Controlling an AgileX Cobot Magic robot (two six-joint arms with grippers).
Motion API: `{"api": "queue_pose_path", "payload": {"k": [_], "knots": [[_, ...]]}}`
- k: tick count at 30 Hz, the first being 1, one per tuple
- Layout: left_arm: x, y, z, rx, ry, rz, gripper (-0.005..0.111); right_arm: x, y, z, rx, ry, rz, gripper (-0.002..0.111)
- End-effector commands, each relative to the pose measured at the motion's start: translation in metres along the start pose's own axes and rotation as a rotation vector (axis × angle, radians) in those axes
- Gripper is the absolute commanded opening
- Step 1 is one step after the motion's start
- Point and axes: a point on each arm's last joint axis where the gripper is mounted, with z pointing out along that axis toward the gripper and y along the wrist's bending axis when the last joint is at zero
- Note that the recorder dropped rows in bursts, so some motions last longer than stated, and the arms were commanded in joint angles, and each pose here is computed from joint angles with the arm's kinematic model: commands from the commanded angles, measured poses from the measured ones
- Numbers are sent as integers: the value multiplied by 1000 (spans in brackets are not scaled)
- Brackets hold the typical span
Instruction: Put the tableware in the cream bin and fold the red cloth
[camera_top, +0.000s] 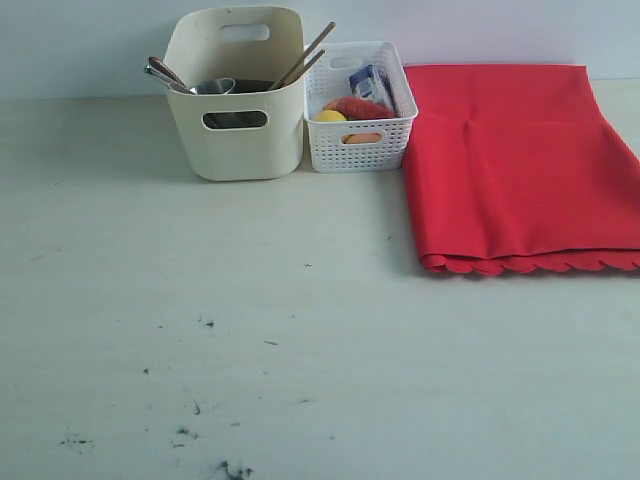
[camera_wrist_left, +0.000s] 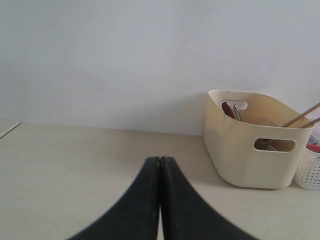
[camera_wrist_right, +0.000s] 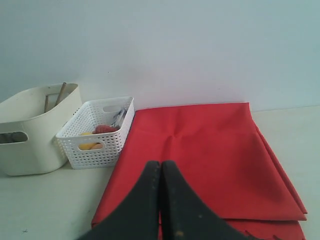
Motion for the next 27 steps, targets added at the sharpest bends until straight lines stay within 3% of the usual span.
{"api": "queue_pose_path", "payload": {"k": [1, 6, 27], "knots": [[0, 0, 0, 1, -4, -3, 3, 13, -2, 3, 4, 32, -4, 0], [0, 0, 0, 1, -4, -3, 3, 38, -6, 10, 13, 77, 2, 0], [0, 0, 0, 1, -4, -3, 3, 36, -6, 10, 11, 53, 1, 0]]}}
